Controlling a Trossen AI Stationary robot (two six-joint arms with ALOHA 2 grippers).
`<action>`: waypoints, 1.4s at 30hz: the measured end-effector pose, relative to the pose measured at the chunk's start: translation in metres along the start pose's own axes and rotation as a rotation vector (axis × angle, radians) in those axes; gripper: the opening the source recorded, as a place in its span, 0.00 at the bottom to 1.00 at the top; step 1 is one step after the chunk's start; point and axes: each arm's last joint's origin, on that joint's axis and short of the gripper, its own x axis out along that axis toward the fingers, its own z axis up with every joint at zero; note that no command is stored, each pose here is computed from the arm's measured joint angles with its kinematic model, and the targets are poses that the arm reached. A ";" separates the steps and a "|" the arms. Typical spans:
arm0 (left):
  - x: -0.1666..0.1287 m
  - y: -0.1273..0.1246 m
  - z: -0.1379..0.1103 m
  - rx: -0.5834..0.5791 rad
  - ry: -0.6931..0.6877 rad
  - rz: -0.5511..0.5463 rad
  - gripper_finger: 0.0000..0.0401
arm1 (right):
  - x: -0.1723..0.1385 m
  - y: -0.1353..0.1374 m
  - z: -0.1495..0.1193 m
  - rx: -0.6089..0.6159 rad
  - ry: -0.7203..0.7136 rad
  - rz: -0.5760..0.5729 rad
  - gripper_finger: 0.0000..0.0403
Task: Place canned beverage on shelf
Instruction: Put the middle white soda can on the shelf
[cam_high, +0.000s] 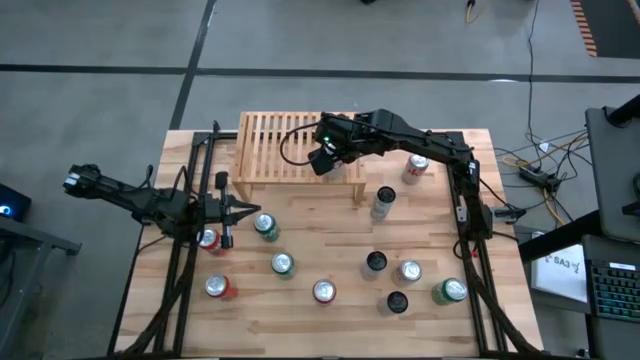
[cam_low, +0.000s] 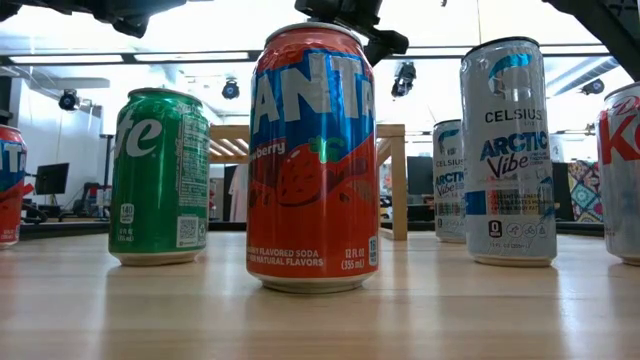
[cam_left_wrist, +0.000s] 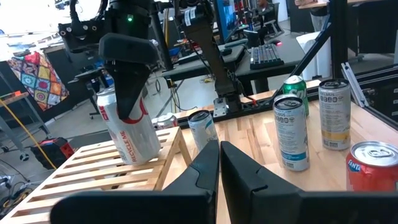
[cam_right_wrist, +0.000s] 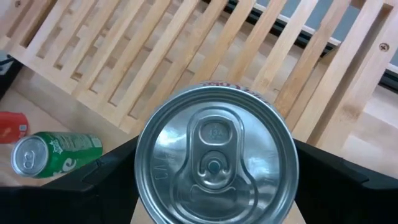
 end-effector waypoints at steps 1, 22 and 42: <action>0.000 0.000 0.000 0.000 0.000 0.000 0.00 | 0.000 0.000 0.000 -0.004 -0.003 0.004 0.83; 0.000 0.000 0.000 -0.001 -0.001 0.001 0.00 | -0.012 0.002 0.012 0.073 -0.132 0.080 0.86; 0.004 -0.002 -0.003 -0.130 0.025 -0.005 0.00 | -0.052 -0.014 -0.005 -0.229 -0.238 -0.180 0.61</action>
